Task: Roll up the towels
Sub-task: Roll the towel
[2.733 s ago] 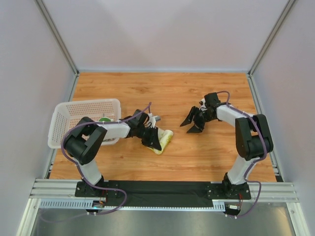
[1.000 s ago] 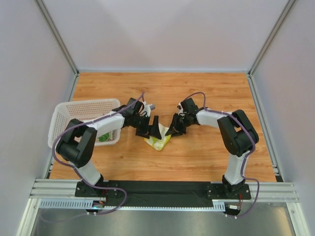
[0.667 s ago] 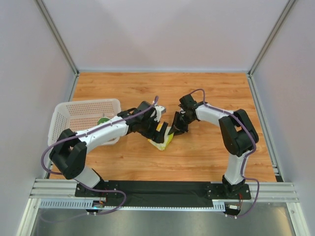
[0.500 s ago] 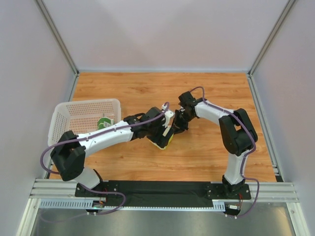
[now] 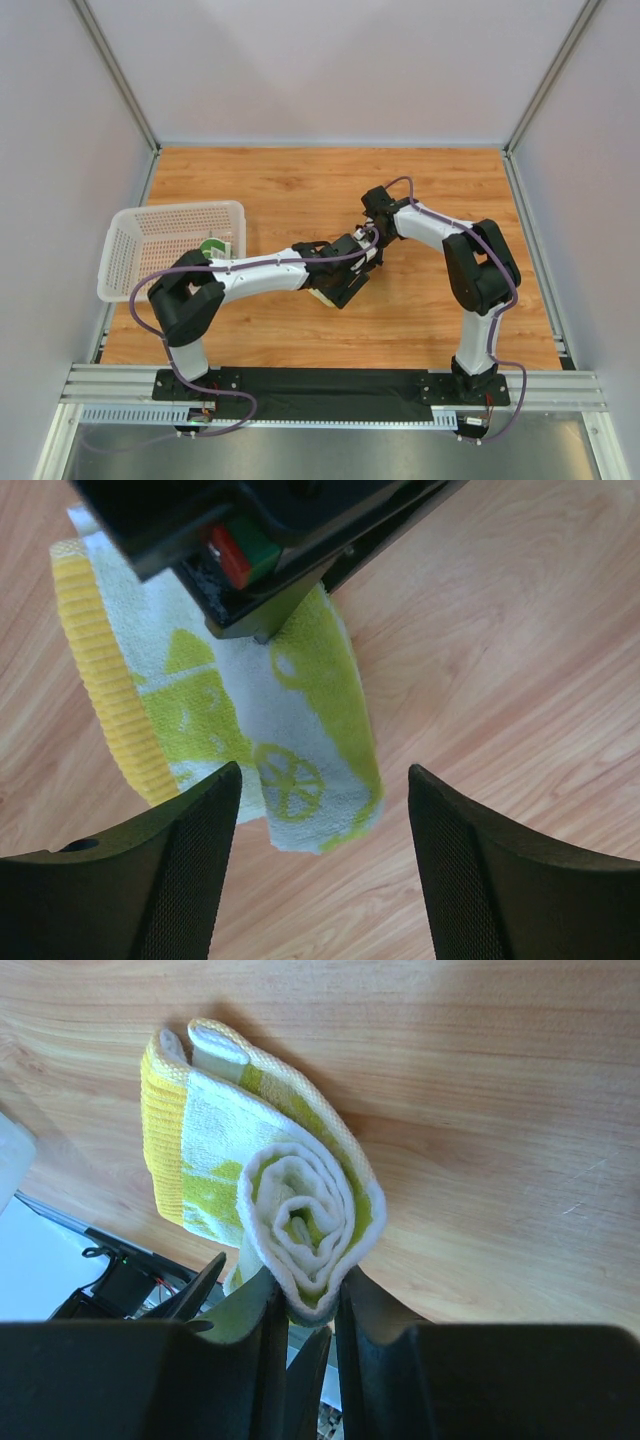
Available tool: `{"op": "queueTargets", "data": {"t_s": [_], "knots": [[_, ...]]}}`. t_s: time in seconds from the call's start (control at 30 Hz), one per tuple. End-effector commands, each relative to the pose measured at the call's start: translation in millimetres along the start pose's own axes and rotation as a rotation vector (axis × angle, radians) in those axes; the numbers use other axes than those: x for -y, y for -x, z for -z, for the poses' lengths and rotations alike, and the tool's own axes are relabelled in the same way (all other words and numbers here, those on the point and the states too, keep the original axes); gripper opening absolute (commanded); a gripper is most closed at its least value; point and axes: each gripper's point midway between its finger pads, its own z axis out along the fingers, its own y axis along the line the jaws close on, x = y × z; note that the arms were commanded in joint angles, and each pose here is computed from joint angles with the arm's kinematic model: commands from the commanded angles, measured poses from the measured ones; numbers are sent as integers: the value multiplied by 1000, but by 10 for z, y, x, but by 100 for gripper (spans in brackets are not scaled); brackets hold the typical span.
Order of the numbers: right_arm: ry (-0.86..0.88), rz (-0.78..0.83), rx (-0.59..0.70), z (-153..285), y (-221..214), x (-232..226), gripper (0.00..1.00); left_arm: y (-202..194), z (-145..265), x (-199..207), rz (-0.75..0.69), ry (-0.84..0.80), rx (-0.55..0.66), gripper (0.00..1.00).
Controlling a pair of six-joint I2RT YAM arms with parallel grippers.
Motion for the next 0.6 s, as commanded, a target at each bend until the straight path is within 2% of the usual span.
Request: {"op": "queueTargets", "data": {"t_s": [0.0,0.17,0.37,0.57], "knots": [[13,7,14,53,30,-85,9,90,-19,18,-18,8,27,74],[8,3,11,45,19,-68,8,-20,-109,82,-30,7,13,68],[-2,-3,2,10,2,-35,8,52,-19,8,-81,146,48,63],[-3,-16,-2,-11,-3,-24,8,-98,-106,-75,-136,282,-42,58]]}}
